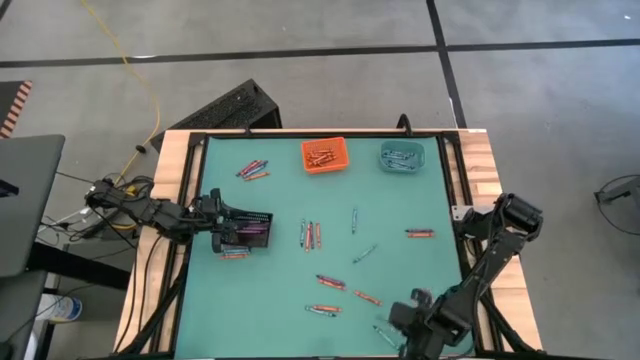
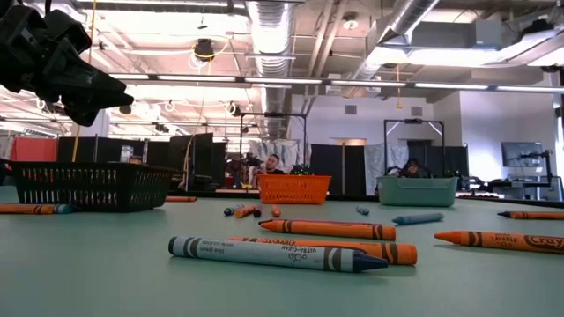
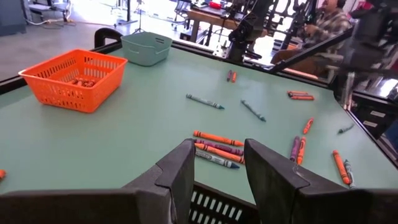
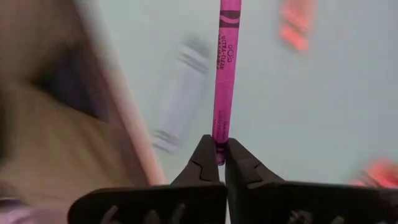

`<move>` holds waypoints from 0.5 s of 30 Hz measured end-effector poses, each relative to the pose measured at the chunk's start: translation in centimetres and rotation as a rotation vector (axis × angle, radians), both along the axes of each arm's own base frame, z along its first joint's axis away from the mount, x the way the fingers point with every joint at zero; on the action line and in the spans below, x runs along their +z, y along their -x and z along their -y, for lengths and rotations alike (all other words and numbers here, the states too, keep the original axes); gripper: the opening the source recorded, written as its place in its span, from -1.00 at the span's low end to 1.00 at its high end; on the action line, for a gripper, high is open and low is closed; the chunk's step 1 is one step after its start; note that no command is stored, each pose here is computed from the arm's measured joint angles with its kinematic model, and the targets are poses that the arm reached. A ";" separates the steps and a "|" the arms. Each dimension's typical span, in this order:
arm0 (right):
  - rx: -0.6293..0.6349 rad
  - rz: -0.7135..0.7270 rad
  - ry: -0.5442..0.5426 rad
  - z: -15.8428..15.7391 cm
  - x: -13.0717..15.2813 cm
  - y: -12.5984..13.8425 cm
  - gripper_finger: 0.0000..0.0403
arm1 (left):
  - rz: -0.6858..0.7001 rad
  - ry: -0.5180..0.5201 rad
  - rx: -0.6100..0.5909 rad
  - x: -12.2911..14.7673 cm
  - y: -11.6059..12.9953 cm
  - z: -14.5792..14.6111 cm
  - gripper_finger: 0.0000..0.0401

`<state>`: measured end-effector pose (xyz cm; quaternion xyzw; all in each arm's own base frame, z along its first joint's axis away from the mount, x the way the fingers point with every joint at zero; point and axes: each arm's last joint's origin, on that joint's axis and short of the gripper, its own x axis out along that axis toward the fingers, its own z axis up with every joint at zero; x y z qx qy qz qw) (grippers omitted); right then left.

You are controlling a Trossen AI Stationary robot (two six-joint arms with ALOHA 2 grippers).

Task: Sort crayons

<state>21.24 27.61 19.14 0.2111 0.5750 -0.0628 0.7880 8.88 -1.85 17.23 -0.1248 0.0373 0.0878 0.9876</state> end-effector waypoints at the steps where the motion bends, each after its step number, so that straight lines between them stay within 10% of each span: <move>1: 0.023 0.048 -0.034 -0.5 0.3 -0.3 -0.98 | 0.000 0.000 -0.001 0.0 0.0 0.0 -0.36; 15: 0.148 0.046 -0.134 -1.8 -4.4 -3.9 -0.98 | 0.000 0.000 0.000 0.0 0.0 0.0 -0.36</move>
